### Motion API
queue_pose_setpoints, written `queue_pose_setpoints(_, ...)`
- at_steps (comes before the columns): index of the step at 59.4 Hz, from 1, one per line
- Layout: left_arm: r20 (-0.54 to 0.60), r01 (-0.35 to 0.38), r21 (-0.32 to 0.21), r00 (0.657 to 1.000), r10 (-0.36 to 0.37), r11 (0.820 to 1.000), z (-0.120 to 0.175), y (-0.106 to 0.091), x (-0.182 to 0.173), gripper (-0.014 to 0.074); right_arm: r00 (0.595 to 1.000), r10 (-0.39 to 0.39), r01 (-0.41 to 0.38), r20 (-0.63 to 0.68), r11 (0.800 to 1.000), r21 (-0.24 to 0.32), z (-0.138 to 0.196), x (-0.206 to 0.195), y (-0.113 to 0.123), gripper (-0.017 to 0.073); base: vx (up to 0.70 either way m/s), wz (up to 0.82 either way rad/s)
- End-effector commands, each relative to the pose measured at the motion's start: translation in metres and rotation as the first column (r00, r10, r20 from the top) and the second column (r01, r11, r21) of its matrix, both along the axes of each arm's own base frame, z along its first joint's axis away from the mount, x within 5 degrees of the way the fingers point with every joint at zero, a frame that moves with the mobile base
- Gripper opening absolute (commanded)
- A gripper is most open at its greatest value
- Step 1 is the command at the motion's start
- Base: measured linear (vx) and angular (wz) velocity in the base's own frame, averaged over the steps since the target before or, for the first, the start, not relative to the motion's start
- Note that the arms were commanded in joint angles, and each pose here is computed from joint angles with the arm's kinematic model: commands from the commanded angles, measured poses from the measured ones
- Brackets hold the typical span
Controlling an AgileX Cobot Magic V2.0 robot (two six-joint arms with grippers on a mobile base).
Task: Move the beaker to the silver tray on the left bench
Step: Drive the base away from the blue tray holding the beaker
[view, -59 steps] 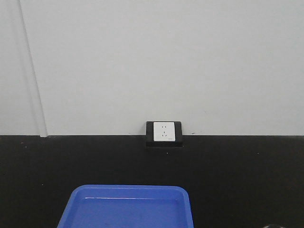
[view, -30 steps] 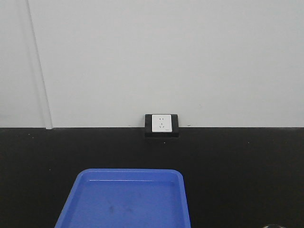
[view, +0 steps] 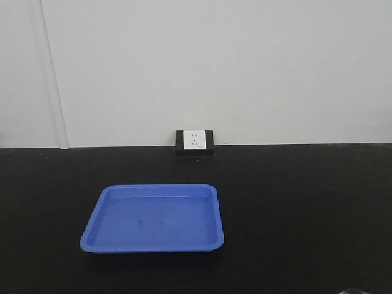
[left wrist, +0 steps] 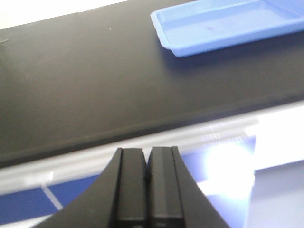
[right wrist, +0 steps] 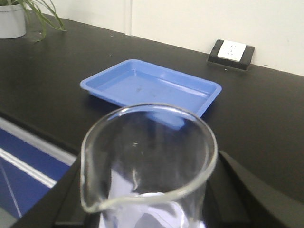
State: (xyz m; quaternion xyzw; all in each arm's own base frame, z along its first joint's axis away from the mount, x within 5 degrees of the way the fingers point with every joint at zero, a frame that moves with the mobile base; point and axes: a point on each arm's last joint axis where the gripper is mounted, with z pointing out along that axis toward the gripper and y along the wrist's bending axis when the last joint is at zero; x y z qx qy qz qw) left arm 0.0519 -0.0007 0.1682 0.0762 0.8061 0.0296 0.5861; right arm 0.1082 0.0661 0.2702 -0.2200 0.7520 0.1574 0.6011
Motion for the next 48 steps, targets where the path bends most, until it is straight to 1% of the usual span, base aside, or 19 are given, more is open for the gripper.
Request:
queue_pose_setpoints(1,0.069,0.016,-0.008,0.998,-0.015,1.0,0.0008,-0.0014,0.0019,0.0001,0.996,0.028,-0.032,0.088,0.999,0.035,0.0159,0.0008,0.0031,-0.0011,-0.38,-0.02)
queue_pose_setpoints(25,0.069,0.016,-0.008,0.998,-0.015,1.0,0.0008,-0.0014,0.0019,0.0001,0.996,0.028,-0.031,0.087,0.999,0.035,0.0158,0.0008,0.0031,-0.0011,-0.39,0.1)
queue_pose_setpoints(36,0.069,0.016,-0.008,0.998,-0.015,1.0,0.0008,-0.0014,0.0019,0.0001,0.996,0.028,-0.031,0.087,0.999,0.035,0.0158,0.0008,0.0031,-0.0011,-0.38,0.3)
queue_pose_setpoints(48,0.069,0.016,-0.008,0.998,-0.015,1.0,0.0008,-0.0014,0.0019,0.0001,0.996,0.028,-0.031,0.087,0.999,0.035,0.0158,0.0008,0.0031,-0.0011,-0.36,0.47)
